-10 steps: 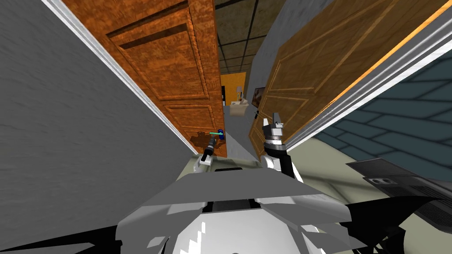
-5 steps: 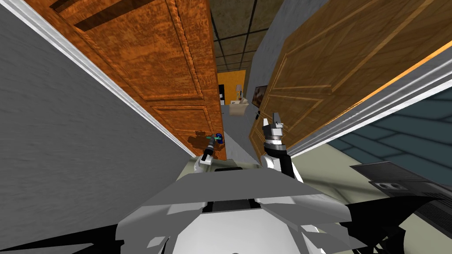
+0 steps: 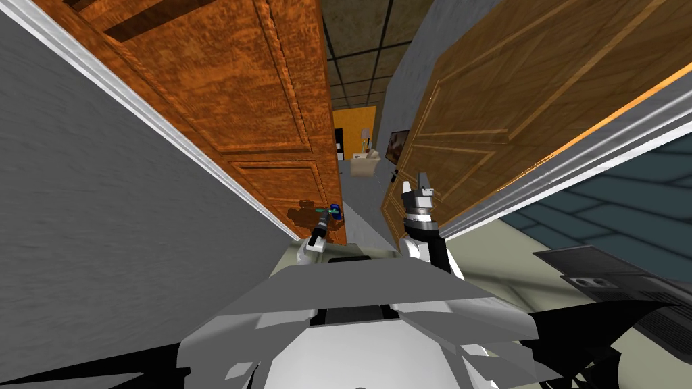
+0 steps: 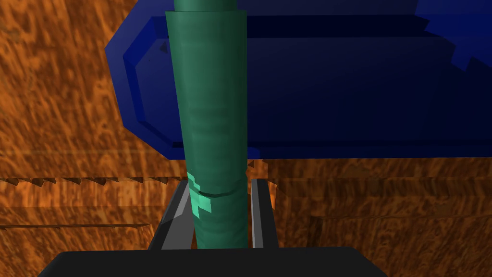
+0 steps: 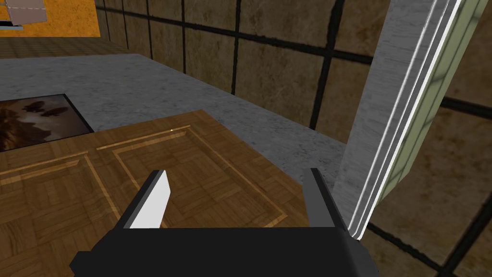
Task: Push the door open
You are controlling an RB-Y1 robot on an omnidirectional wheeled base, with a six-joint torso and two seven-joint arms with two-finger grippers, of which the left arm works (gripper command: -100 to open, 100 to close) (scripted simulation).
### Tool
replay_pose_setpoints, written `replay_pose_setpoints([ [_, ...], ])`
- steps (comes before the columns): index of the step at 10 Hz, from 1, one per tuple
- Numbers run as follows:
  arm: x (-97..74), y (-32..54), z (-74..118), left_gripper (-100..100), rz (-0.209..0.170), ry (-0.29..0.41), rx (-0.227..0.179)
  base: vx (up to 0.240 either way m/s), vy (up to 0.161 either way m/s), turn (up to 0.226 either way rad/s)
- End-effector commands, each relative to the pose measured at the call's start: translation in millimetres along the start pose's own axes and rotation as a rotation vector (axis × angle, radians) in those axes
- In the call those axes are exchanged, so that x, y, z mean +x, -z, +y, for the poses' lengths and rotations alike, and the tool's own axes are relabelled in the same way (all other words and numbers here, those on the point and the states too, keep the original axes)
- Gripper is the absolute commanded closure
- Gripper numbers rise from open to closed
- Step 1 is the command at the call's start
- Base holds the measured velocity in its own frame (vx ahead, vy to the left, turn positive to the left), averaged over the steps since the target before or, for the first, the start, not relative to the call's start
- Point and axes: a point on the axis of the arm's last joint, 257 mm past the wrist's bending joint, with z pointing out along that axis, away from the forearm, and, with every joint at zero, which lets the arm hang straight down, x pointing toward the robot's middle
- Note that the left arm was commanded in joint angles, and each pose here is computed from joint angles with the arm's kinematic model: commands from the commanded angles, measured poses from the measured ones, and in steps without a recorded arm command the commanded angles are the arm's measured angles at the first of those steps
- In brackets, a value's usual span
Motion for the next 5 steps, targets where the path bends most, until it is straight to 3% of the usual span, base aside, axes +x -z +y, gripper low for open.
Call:
replay_pose_setpoints([
  [1,0.2,1.8,2.6,100,0.000,0.002,-0.005,0.000,0.000,0.000],
  [5,-19.0,-0.7,0.1,100,-0.036,-0.007,-0.002,0.150,-0.065,0.041],
])
